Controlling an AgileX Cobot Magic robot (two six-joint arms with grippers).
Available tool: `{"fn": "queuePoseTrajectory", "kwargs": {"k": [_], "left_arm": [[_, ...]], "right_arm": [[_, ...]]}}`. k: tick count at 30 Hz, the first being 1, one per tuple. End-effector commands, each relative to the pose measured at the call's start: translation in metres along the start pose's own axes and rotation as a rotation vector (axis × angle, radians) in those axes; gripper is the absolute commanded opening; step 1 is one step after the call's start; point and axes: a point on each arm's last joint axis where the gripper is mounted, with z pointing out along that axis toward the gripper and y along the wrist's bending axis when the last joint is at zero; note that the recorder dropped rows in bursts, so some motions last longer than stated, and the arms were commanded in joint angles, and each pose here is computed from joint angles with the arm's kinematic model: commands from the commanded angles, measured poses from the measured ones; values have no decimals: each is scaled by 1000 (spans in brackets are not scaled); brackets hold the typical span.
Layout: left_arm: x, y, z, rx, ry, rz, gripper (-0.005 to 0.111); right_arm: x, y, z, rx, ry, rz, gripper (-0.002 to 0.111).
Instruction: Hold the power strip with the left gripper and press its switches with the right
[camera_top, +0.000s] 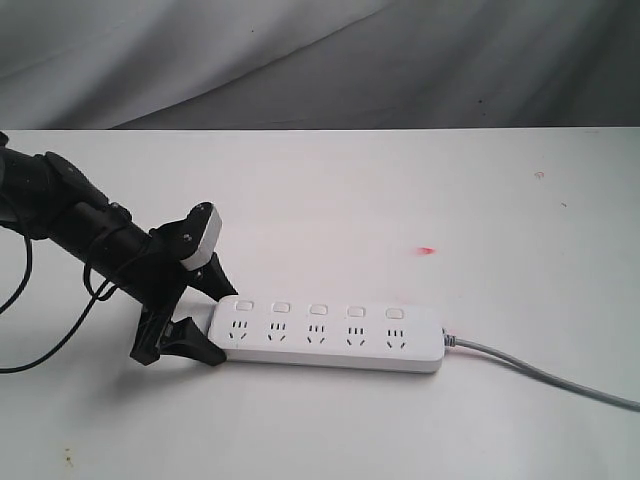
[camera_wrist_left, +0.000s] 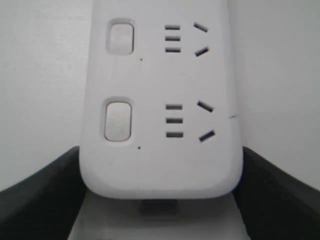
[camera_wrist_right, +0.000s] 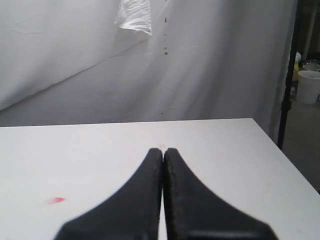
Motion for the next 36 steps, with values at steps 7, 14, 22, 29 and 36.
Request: {"fn": "queuePoseTrajectory", "kwargs": {"k": [7, 14, 22, 29, 36], "left_arm": [[-1, 0, 1, 11, -9, -8, 47], [-1, 0, 1, 7, -6, -8, 47], [-1, 0, 1, 7, -6, -8, 47], [-1, 0, 1, 7, -6, -8, 47], [-1, 0, 1, 7, -6, -8, 47]], "right_arm": [[40, 0, -7, 2, -34, 9, 0], [46, -1, -7, 9, 31, -24, 0], [54, -1, -8, 13, 114, -23, 0], [57, -1, -8, 13, 148, -19, 0], [57, -1, -8, 13, 146, -17, 0]]}}
